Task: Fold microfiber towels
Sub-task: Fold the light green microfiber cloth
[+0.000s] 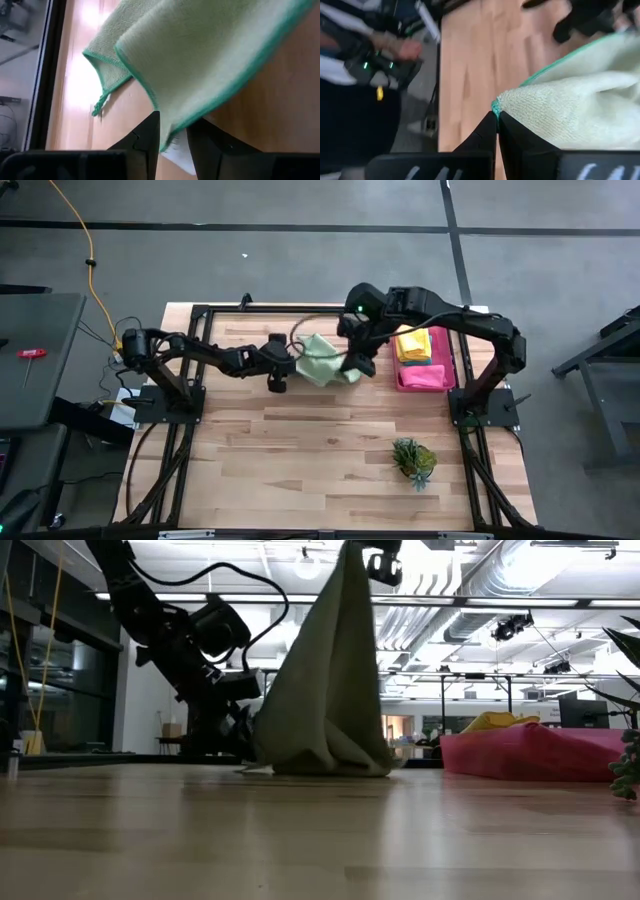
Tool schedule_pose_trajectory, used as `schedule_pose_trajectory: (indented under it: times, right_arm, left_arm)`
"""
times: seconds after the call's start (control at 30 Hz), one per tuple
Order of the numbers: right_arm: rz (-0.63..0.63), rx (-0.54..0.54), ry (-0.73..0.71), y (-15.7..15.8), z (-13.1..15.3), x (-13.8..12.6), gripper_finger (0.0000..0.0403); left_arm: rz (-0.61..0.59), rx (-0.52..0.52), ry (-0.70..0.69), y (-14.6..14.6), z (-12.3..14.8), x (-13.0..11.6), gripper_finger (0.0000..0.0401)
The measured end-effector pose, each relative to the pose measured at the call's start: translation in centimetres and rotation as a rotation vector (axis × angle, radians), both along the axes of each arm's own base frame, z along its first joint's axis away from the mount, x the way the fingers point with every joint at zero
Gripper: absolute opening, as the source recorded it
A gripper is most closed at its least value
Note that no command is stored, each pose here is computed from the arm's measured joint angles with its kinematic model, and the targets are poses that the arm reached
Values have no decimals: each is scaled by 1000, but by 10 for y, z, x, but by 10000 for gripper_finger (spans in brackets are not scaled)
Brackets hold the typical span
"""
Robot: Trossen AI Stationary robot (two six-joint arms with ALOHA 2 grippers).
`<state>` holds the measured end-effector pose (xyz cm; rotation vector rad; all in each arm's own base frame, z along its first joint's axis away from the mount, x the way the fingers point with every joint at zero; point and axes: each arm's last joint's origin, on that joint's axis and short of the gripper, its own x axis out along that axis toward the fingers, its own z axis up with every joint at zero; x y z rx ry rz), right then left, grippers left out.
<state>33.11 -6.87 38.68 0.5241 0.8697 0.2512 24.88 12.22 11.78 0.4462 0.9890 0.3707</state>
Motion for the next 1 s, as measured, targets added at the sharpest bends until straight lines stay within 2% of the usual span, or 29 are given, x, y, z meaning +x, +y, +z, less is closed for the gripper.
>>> schedule_pose_trajectory:
  times: [0.1,0.37,0.8,1.0]
  right_arm:
    - [51,14,56,10,-3,-4,0]
    - [85,22,102,20,-6,-7,0]
    - [92,8,94,19,-6,-7,0]
    - [93,8,93,19,-6,-7,0]
  left_arm:
    - [-8,18,13,-7,0,3,84]
    - [-82,-37,99,-24,-5,2,84]
    - [-37,-29,163,-26,-7,-3,83]
    - [-39,-28,193,-28,1,-10,84]
